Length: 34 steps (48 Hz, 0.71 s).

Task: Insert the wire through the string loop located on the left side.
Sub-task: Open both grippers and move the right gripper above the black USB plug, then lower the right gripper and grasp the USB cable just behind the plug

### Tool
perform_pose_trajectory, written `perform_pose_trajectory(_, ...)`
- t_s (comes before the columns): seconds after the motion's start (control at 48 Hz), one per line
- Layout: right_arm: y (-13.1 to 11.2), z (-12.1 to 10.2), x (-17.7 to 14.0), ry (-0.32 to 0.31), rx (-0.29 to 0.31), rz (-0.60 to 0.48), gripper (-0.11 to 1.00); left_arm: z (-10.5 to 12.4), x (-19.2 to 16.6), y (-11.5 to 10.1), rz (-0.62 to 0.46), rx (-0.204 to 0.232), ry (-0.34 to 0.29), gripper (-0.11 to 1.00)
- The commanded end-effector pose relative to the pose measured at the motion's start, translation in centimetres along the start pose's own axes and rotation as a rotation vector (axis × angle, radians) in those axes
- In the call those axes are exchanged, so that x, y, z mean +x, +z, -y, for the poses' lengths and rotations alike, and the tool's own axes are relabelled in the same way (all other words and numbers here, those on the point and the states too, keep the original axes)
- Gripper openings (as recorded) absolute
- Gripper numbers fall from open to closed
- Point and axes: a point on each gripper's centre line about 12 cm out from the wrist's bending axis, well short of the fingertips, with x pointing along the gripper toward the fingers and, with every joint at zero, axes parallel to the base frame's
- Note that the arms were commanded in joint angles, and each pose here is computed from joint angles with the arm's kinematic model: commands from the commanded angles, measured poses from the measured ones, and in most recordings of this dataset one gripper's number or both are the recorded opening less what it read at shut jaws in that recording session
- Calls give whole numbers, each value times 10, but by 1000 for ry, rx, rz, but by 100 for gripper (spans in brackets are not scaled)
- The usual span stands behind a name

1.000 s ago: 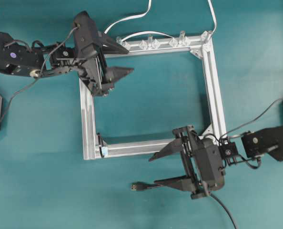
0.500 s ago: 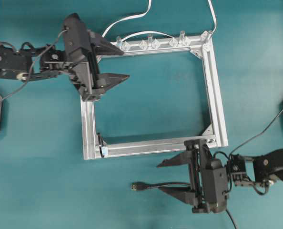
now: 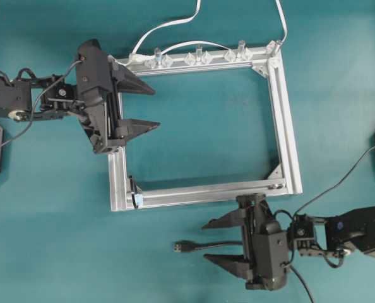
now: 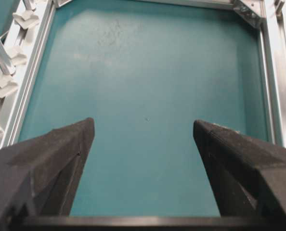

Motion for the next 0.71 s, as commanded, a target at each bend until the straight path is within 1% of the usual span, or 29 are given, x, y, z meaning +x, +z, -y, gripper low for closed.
perform_pose_trajectory(0.0,8,-5,3,9,8,23,71,2,-3,9,29,3,-6,87)
perform_pose_trajectory(0.375,-8,-7,13,-1,-6,-9,71,1,-4,2,12,4,-4,87)
perform_pose_trajectory(0.688,-28,-9,22,2,-25,-69,71,-2,-5,-2,5,2,5,87)
